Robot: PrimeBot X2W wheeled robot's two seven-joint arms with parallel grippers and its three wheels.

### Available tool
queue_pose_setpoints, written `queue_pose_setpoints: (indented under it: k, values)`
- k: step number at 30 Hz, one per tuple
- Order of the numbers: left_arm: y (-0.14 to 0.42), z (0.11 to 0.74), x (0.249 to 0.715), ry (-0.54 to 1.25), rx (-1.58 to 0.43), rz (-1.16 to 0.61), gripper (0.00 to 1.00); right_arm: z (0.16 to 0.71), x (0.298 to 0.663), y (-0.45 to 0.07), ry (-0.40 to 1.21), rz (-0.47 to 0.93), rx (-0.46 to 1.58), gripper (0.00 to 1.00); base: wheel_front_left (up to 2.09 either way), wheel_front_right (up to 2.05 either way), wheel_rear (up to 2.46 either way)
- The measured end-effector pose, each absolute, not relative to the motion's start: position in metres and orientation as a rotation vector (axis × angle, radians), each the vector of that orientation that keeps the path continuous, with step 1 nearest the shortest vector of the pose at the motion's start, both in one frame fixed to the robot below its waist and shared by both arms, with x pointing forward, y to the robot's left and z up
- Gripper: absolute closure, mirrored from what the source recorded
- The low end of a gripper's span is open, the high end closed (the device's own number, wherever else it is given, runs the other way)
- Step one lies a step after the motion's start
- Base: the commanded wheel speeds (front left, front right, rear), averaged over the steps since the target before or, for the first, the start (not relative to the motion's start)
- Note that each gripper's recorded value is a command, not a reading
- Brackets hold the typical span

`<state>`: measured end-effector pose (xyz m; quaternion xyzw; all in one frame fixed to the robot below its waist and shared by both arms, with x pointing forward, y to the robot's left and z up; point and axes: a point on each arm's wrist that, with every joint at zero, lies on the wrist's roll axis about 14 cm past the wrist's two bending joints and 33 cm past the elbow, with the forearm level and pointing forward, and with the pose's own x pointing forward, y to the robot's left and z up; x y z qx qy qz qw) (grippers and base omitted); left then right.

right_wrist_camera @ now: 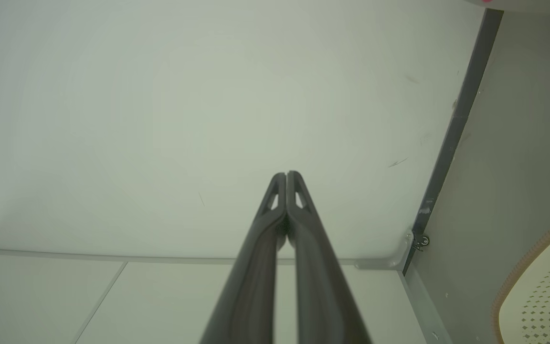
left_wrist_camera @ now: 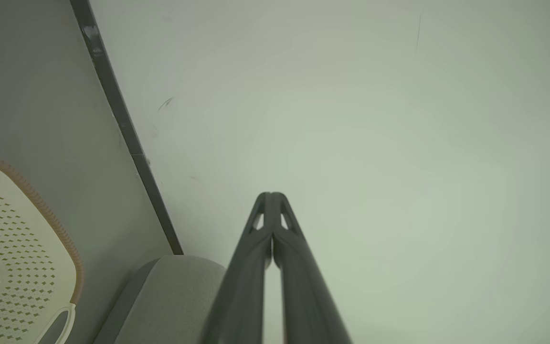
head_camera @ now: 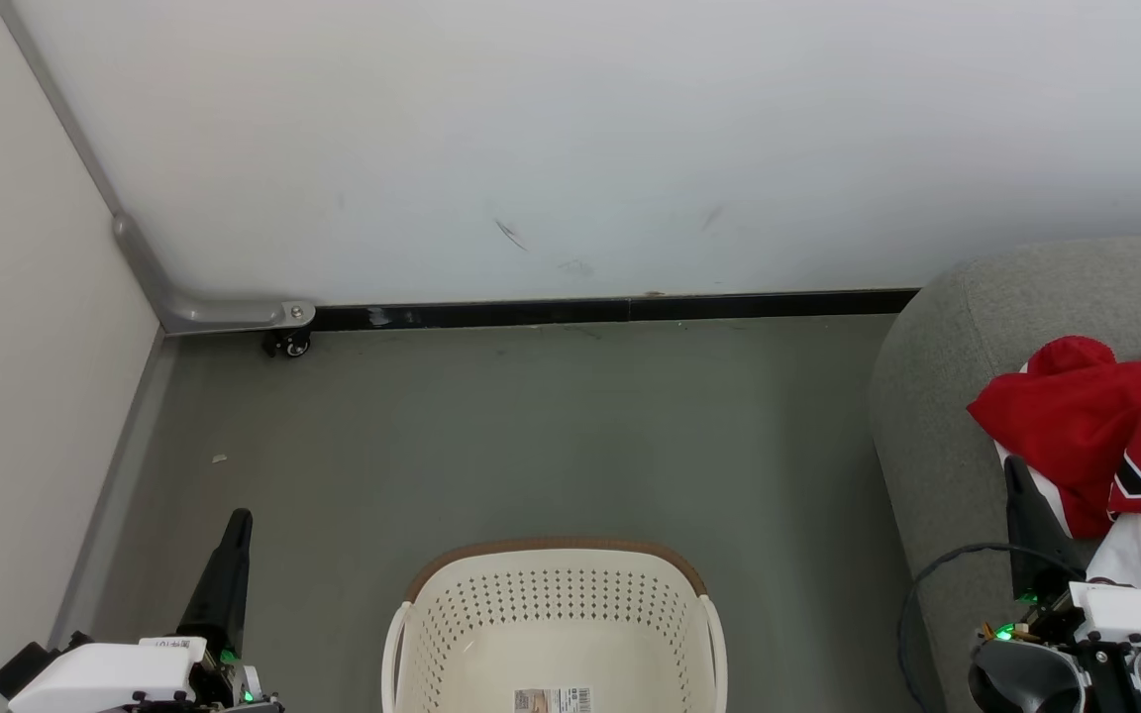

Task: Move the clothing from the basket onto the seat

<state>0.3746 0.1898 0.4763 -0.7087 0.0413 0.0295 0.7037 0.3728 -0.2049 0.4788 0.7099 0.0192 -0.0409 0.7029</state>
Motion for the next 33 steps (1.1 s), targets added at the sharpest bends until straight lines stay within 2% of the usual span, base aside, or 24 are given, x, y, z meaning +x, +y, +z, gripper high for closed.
queue_pose_setpoints:
  k: [33]
  values:
    - [0.1899, 0.4753, 0.3745, 0.094, -1.577, 0.069, 1.0, 0.4791, 0.3728, -0.206, 0.04, -0.092, 1.58, 1.0, 0.0, 0.0, 0.0]
